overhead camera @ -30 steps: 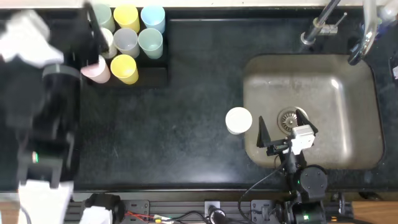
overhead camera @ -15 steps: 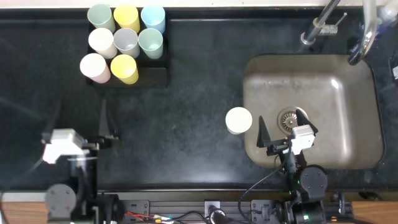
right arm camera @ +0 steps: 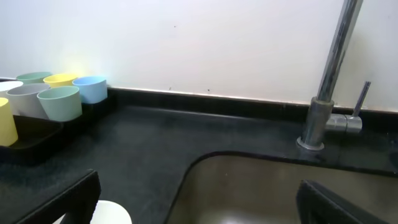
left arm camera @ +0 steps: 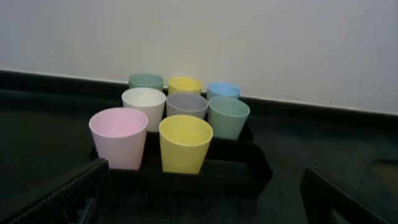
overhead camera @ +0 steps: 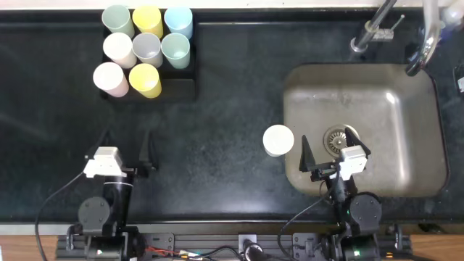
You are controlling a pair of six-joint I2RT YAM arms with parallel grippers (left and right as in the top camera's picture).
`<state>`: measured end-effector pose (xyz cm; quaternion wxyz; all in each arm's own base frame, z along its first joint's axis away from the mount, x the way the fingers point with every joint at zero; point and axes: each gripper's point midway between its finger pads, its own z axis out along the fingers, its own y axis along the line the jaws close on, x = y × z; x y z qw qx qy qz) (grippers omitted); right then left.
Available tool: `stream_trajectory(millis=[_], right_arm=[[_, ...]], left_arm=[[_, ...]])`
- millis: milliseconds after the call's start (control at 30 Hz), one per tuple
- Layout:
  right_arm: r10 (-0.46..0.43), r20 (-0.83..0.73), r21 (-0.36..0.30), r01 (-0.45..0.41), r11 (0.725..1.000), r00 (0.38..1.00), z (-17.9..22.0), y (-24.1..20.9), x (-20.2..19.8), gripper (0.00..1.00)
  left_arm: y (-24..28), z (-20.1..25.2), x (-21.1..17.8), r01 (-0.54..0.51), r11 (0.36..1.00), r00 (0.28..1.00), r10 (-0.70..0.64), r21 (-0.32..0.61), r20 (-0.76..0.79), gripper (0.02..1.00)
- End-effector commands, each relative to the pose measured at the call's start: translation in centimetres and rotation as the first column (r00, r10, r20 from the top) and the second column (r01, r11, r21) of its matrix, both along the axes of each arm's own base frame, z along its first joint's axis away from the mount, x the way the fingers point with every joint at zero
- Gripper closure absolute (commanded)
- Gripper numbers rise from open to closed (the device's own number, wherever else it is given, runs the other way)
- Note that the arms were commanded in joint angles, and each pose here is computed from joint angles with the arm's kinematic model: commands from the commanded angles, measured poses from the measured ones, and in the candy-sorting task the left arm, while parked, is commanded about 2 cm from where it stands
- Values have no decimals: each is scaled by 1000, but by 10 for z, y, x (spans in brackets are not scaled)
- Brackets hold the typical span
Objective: Store Cups
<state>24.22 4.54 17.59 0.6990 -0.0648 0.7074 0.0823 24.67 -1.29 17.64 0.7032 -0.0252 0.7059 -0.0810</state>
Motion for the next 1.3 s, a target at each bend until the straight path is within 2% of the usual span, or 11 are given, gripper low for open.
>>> stream_trajectory(millis=[33,1300], right_arm=[[-1,1,4,1,1000,1000,-3,0,0,3],[-1,1,4,1,1000,1000,-3,0,0,3]], left_arm=[[-6,-15,-2,35,999,997,-36,-17,-62,18],[-6,-17,-2,35,999,997,-36,-17,-69,18]])
